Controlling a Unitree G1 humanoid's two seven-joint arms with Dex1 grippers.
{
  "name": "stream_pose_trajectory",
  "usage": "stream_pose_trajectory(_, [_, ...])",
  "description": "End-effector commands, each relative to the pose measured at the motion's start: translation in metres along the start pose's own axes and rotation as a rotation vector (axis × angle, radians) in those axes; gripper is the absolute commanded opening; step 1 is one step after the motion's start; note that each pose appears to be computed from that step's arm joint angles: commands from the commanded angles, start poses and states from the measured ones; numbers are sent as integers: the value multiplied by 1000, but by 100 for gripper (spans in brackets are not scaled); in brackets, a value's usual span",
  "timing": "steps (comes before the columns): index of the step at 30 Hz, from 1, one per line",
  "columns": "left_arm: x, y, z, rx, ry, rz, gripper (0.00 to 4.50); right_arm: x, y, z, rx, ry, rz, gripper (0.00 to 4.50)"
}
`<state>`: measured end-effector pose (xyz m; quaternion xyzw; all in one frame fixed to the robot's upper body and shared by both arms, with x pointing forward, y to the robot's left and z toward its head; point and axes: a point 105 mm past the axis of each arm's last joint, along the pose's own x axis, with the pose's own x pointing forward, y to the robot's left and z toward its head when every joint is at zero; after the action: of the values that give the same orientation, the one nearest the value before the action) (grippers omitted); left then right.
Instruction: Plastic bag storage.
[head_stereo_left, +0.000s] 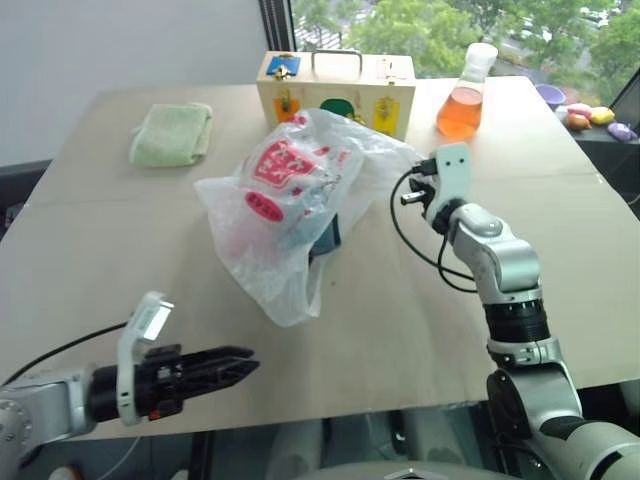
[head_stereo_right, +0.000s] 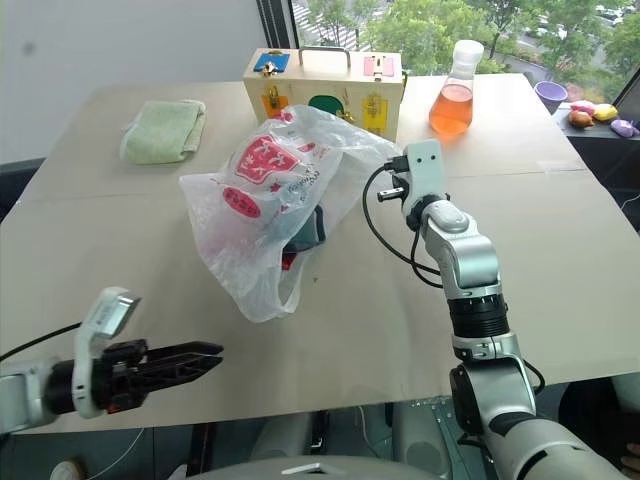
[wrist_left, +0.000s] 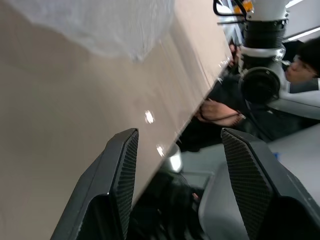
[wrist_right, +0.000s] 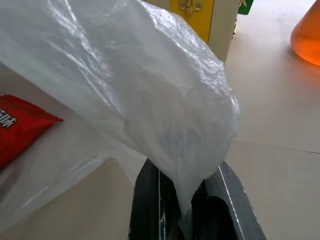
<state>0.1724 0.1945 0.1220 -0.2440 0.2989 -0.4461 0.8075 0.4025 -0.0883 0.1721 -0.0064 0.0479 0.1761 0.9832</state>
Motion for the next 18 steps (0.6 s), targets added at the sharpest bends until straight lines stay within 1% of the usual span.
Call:
stream_pose_trajectory(1, [32, 6, 10, 53, -96, 43, 270, -5, 1, 11, -9, -39, 14, 0])
stream_pose_trajectory(5, [67, 21, 32, 33, -233, 116, 270, -8, -3, 10, -19, -30, 5, 0])
stream_pose_trajectory(6, [73, 19, 37, 23, -267, 100, 270, -8, -4, 11, -22, -30, 2, 0])
stream_pose_trajectory(7, [77, 14, 43, 9, -309, 67, 218, -9, -5, 11, -23, -31, 0, 0])
stream_pose_trajectory(8, [79, 8, 47, -5, -345, 28, 195, -10, -6, 12, -25, -31, -2, 0])
stream_pose_trajectory(10, [78, -6, 56, -44, -425, -59, 107, -11, -9, 12, -28, -31, -8, 0])
stream_pose_trajectory(12, [72, -18, 71, -89, -516, -139, 1, -12, -12, 14, -33, -35, -11, 0])
stream_pose_trajectory(13, [68, -23, 78, -112, -555, -169, 1, -12, -13, 17, -36, -42, -10, 0])
stream_pose_trajectory(14, [61, -27, 91, -136, -609, -204, 1, -13, -14, 24, -31, -65, 4, 0])
stream_pose_trajectory(15, [46, -32, 114, -135, -683, -248, 1, -14, -12, 45, 28, -125, 54, 0])
stream_pose_trajectory(16, [23, -36, 148, -122, -793, -292, 1, -16, -13, 74, 89, -189, 95, 0])
stream_pose_trajectory(17, [6, -41, 171, -114, -870, -325, 1, -18, -14, 94, 131, -233, 127, 0])
stream_pose_trajectory(18, [-13, -46, 197, -79, -936, -336, 1, -19, -15, 121, 121, -284, 154, 0])
